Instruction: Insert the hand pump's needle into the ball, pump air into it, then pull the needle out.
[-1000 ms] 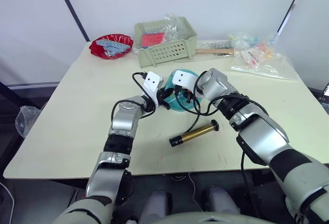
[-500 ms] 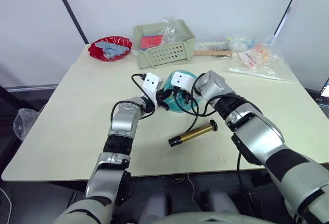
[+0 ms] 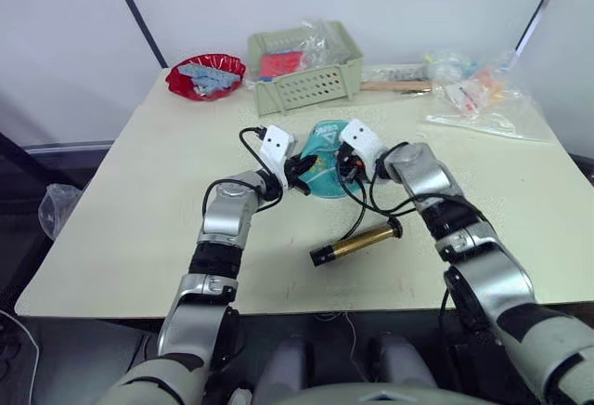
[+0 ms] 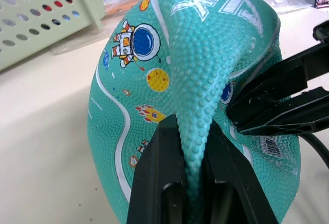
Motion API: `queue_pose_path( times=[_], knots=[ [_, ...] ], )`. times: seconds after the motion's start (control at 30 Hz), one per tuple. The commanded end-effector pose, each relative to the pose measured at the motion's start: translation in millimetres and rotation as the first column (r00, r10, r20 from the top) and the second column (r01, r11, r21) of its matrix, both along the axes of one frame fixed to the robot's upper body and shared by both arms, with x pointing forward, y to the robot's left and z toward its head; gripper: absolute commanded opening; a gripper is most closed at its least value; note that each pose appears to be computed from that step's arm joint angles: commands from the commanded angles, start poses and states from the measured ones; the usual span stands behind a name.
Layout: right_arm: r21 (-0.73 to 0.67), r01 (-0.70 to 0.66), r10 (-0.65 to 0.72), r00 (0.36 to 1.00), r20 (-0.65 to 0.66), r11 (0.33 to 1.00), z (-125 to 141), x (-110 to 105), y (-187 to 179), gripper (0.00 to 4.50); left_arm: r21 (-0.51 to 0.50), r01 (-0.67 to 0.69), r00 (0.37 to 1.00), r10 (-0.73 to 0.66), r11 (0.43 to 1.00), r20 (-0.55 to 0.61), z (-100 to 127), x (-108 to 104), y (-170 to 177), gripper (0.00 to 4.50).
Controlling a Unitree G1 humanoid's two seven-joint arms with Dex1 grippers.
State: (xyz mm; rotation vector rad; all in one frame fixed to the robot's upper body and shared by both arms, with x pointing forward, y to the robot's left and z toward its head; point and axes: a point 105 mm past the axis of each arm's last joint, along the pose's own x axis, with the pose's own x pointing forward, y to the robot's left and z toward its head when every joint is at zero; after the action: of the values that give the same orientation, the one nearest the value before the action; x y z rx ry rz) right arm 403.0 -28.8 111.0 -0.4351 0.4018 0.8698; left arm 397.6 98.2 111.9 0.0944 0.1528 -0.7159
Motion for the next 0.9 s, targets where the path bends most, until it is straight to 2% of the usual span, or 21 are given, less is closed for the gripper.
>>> queue_pose_path(
  times=[0.03, 0.17, 0.23, 0.27, 0.3, 0.33, 0.4, 0.43, 0.5, 0.77, 0.9],
  knots=[
    [0.031, -0.005, 0.004, 1.000, 0.014, 1.000, -0.6, -4.5, 4.0, 0.41, 0.009, 0.097, 0.990, -0.096, 0.995, -0.105, -29.0, -12.4, -26.0, 0.00],
    [0.038, -0.009, 0.007, 0.999, 0.050, 0.999, 1.2, -5.9, 2.9, 0.41, 0.014, 0.101, 0.989, -0.099, 0.995, -0.107, -30.3, -12.8, -25.6, 0.00],
    [0.058, -0.020, 0.018, 0.999, 0.041, 0.998, 0.1, -9.6, 3.5, 1.42, 0.017, 0.104, 0.989, -0.101, 0.994, -0.108, -30.7, -12.9, -25.4, 0.00],
    [0.066, -0.026, 0.024, 0.999, 0.033, 0.997, -0.1, -11.7, 3.1, 1.66, 0.017, 0.103, 0.989, -0.101, 0.994, -0.108, -30.4, -12.4, -25.6, 0.00],
    [0.068, -0.027, 0.025, 0.999, 0.035, 0.997, 0.4, -12.7, 1.8, 2.25, 0.017, 0.103, 0.989, -0.101, 0.995, -0.108, -30.3, -12.0, -25.8, 0.00],
    [0.067, -0.028, 0.026, 0.999, 0.039, 0.997, 0.9, -13.3, 0.9, 2.45, 0.017, 0.103, 0.989, -0.100, 0.995, -0.108, -30.2, -11.8, -26.0, 0.00],
    [0.098, -0.007, 0.001, 0.998, 0.062, 0.995, 7.4, -11.8, -6.7, 3.35, 0.019, 0.105, 0.989, -0.102, 0.994, -0.107, -30.4, -11.7, -26.7, 0.00],
    [0.107, 0.007, -0.016, 0.997, 0.077, 0.994, 10.3, -10.2, -10.9, 3.59, 0.017, 0.105, 0.989, -0.103, 0.994, -0.108, -30.3, -11.7, -27.2, 0.00],
    [0.098, 0.031, -0.042, 0.993, 0.111, 0.995, 13.5, -7.4, -21.2, 4.44, 0.019, 0.108, 0.989, -0.105, 0.994, -0.107, -30.6, -11.7, -27.7, 0.00],
    [0.149, 0.035, -0.059, 0.986, 0.157, 0.988, 25.1, -21.2, -45.7, 4.48, 0.019, 0.117, 0.988, -0.114, 0.993, -0.102, -29.1, -10.6, -30.2, 0.00],
    [0.213, 0.037, -0.075, 0.981, 0.177, 0.976, 33.5, -38.6, -63.1, 4.48, 0.028, 0.128, 0.986, -0.124, 0.991, -0.108, -32.2, -11.1, -32.2, 0.00]
  ],
)
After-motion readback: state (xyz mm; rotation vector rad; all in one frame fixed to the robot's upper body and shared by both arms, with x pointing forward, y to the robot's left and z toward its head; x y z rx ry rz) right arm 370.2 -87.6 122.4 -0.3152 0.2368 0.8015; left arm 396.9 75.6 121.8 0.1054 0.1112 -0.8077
